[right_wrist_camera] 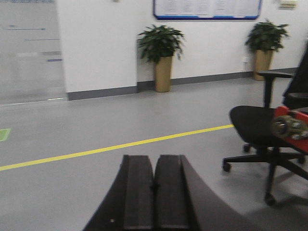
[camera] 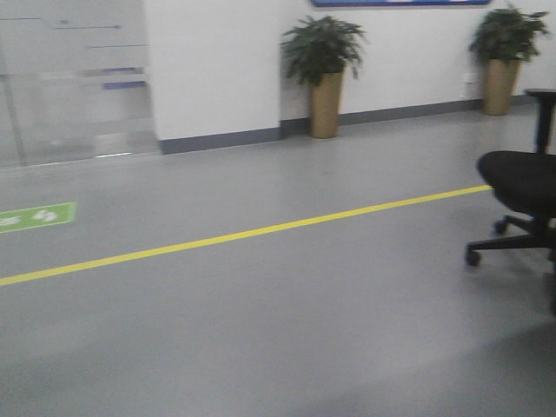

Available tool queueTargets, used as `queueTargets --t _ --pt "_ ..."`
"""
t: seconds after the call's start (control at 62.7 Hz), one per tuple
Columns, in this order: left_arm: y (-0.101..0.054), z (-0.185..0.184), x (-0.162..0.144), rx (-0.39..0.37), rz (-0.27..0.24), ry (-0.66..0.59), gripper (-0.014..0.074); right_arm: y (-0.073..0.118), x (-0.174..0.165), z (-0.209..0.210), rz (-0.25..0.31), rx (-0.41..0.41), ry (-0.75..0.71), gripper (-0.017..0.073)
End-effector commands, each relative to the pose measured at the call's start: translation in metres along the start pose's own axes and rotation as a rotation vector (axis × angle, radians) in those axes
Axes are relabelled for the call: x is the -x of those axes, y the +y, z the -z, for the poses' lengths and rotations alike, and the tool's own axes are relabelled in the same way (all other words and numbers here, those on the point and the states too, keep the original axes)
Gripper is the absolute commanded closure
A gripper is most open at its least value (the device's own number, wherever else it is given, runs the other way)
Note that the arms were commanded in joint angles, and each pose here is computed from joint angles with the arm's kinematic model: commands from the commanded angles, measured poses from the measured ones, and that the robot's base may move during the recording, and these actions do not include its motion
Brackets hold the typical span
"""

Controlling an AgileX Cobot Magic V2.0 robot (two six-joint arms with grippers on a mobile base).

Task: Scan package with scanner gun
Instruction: 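Turn the base and drive up to the red-framed black table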

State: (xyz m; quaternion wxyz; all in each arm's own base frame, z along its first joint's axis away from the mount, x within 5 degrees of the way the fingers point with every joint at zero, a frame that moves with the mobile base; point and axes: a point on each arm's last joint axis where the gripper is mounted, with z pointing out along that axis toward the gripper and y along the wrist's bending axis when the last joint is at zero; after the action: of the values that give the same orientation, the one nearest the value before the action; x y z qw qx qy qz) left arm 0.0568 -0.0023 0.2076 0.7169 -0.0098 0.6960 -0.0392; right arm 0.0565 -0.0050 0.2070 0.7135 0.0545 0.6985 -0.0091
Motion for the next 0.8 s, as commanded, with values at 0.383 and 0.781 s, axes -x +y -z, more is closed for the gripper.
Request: queueTargets --t 0.383,0.781 --pt "-0.0002 0.0004 0.0024 -0.002 0.002 -0.022 0.0704 -0.0001 0.0016 0.0002 -0.002 -0.002 -0.018 0.0722" --pt "-0.0002 0.0004 0.0024 -0.002 0.002 -0.022 0.0704 -0.0001 0.0016 0.0002 -0.002 -0.002 -0.018 0.0722"
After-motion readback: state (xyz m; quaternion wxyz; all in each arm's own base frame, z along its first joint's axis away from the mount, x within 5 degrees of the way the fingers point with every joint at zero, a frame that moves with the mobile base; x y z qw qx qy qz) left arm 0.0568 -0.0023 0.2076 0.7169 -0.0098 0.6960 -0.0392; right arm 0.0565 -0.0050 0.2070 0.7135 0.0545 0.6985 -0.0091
